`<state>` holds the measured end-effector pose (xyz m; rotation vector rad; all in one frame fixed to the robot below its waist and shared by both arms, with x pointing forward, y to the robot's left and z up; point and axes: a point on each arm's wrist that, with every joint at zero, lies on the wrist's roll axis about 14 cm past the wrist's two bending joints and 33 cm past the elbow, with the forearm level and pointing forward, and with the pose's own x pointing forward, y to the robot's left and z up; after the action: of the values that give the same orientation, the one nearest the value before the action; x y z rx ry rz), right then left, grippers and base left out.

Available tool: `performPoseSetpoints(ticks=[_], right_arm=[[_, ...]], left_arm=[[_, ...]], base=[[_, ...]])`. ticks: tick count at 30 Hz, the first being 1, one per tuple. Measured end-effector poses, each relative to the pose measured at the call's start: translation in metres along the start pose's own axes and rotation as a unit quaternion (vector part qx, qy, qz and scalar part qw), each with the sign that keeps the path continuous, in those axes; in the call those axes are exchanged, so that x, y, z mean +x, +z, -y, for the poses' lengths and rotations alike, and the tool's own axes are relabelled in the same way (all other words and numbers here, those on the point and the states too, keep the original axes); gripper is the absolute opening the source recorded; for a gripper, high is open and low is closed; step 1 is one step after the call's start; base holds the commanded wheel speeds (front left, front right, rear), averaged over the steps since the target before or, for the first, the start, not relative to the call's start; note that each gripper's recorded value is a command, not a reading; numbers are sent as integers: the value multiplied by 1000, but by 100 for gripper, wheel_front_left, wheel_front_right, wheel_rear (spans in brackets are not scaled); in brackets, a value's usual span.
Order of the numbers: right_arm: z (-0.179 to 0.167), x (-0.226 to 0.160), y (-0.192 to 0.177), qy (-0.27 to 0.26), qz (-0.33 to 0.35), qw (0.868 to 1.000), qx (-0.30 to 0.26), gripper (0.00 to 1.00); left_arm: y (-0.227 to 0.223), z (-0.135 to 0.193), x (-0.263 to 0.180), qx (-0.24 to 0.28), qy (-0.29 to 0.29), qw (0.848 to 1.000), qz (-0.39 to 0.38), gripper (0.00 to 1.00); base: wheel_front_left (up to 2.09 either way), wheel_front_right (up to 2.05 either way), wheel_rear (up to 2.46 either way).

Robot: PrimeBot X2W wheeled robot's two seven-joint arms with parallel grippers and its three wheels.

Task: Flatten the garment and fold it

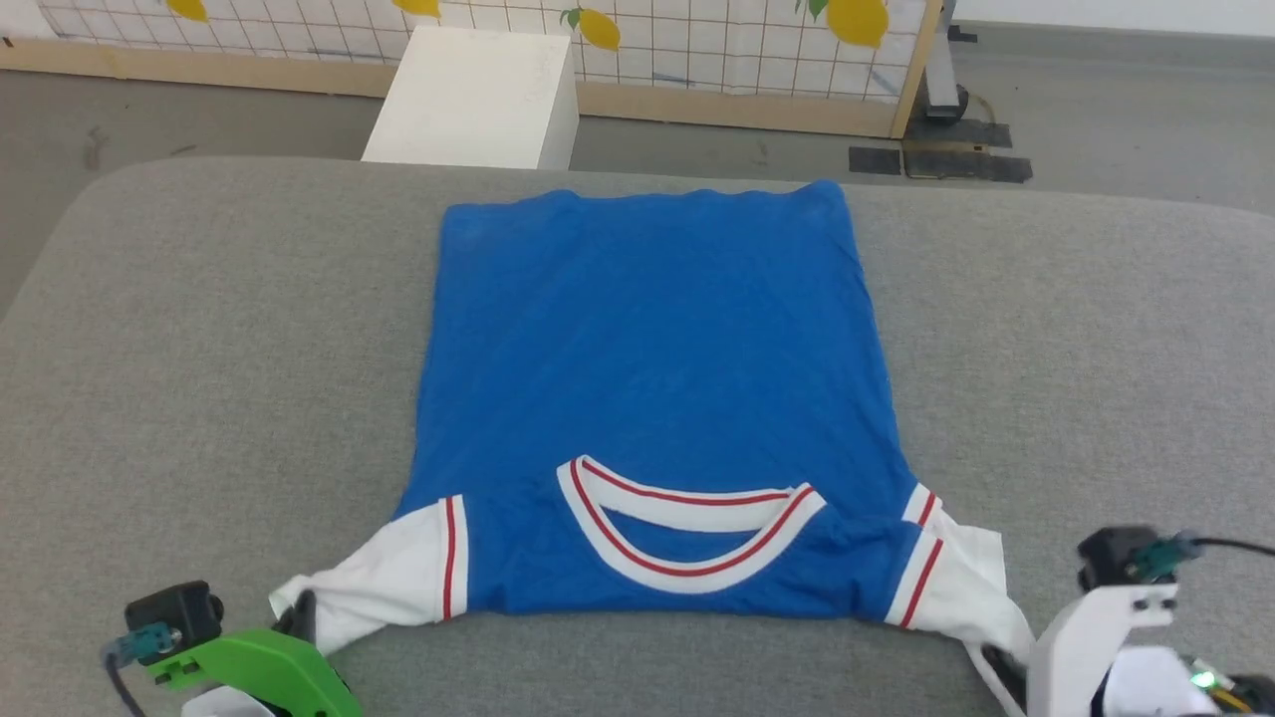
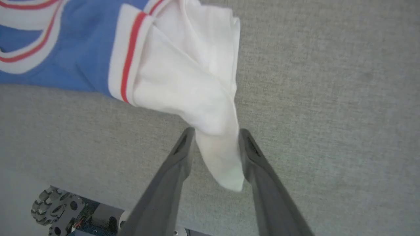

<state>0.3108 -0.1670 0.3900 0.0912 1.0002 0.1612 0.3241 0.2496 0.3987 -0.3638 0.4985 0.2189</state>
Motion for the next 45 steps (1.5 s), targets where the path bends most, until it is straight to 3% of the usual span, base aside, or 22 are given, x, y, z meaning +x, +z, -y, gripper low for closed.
performPoseSetpoints(ticks=[5, 10, 13, 15, 22, 25, 26, 32, 40, 45], right_arm=[[4, -21, 57, 14, 126, 991, 41, 100], [16, -49, 131, 22, 276, 958, 77, 100], [20, -52, 163, 24, 324, 942, 90, 100], [14, -45, 180, 31, 330, 940, 84, 100], [-15, -4, 248, 23, 304, 952, 15, 100], [-21, 21, 269, 12, 271, 963, -2, 100], [-27, 50, 286, -8, 233, 972, -33, 100], [-27, 106, 294, -49, 137, 987, -70, 100], [-37, 166, 300, -75, 77, 987, -121, 100], [-45, 211, 272, -63, 27, 989, -131, 100]], left_arm=[[26, 10, -2, -17, -20, 998, 55, 0], [53, 24, -5, -35, -52, 991, 118, 0], [62, 31, -7, -56, -63, 987, 135, 0], [65, 34, -6, -61, -68, 986, 141, 0], [62, 45, 2, -76, -82, 985, 131, 0], [54, 47, 10, -97, -82, 985, 115, 0], [51, 48, 20, -111, -84, 985, 107, 0], [40, 43, 34, -138, -73, 984, 89, 0], [26, 33, 46, -146, -54, 985, 70, 0], [15, 22, 53, -151, -33, 986, 58, 0]], base=[[0, 0, 0], [0, 0, 0], [0, 0, 0], [0, 0, 0], [0, 0, 0], [0, 0, 0], [0, 0, 0], [0, 0, 0], [0, 0, 0], [0, 0, 0]])
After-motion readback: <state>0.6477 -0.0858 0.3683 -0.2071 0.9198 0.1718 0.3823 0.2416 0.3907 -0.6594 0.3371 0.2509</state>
